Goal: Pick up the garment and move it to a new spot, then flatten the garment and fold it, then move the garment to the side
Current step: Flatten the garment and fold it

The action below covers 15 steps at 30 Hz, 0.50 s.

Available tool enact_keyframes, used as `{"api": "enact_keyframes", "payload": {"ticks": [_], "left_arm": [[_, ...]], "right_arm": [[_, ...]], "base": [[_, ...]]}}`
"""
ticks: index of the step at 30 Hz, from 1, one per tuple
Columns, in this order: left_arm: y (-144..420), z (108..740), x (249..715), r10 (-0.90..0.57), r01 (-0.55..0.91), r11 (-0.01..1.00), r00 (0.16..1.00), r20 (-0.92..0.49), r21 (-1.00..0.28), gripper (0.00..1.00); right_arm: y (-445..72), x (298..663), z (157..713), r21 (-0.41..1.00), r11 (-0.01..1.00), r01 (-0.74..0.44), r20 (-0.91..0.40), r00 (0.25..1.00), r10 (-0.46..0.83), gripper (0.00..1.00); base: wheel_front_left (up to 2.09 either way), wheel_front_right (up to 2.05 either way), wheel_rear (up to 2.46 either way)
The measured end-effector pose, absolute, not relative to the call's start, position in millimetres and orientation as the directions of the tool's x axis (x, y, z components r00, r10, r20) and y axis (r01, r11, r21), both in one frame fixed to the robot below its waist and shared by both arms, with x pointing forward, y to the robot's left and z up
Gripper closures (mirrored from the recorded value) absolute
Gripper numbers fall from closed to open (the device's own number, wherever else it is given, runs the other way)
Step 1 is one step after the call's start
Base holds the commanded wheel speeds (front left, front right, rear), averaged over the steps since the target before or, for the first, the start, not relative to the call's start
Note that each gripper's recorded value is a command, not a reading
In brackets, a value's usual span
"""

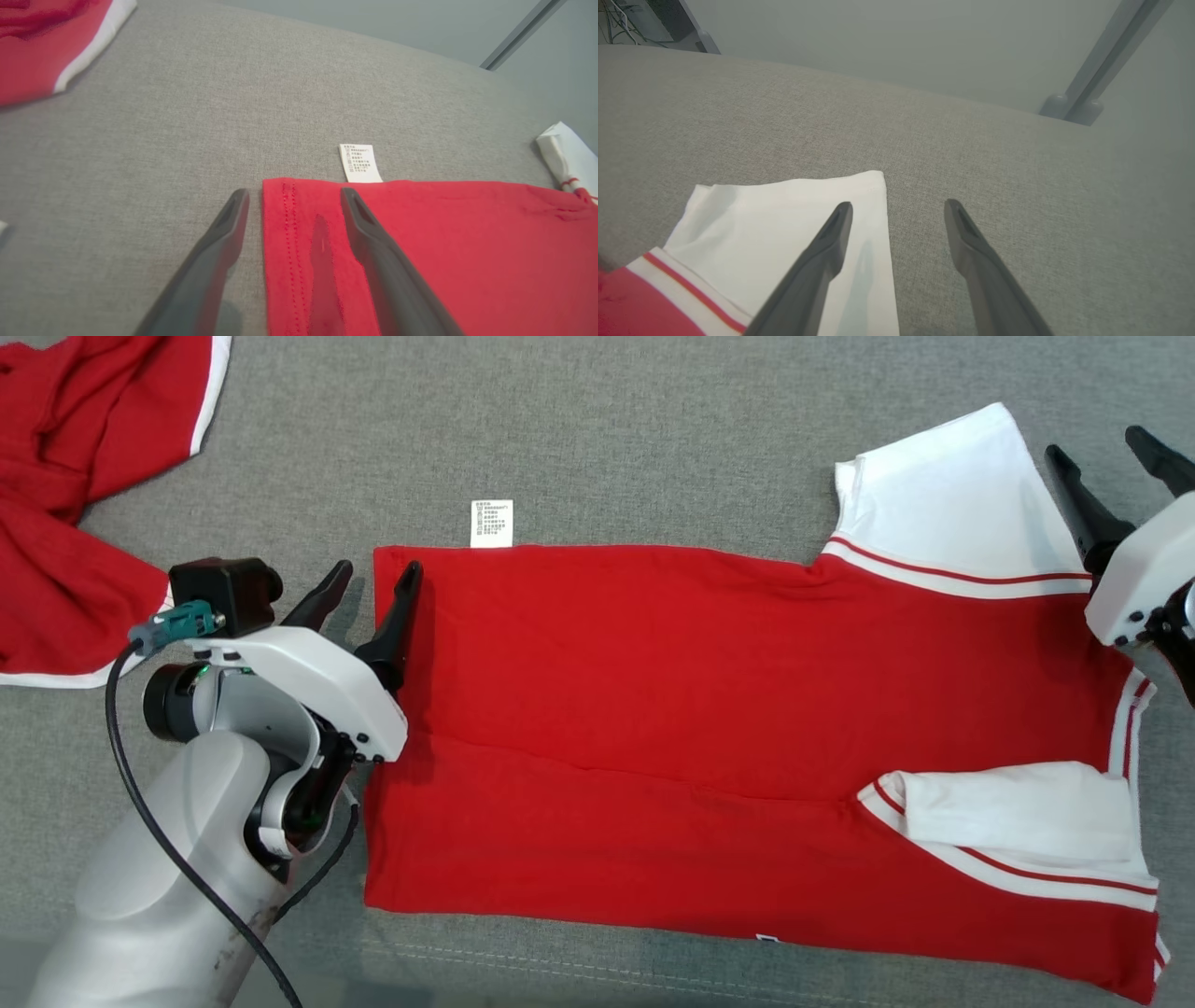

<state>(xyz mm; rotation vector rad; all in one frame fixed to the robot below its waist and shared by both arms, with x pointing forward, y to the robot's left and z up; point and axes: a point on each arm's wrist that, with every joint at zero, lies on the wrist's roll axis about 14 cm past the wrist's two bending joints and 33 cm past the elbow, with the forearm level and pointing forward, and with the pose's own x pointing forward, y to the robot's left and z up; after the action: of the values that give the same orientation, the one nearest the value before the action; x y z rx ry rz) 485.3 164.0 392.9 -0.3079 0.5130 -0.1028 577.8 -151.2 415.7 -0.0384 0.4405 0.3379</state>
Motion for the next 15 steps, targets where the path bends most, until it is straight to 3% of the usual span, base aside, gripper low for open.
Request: {"api": "enact_keyframes", "payload": {"ticks": [15], "left_arm": [[160, 366, 503, -0.212, 0.016, 0.935, 0.825, -0.524, -0.353, 0.00]], "right_arm": [[-122, 604, 380, 0.044, 0.914, -0.404, -0.537, 0.762, 0.363, 0.00]], "base": [[0.00, 0.00, 0.00]]}}
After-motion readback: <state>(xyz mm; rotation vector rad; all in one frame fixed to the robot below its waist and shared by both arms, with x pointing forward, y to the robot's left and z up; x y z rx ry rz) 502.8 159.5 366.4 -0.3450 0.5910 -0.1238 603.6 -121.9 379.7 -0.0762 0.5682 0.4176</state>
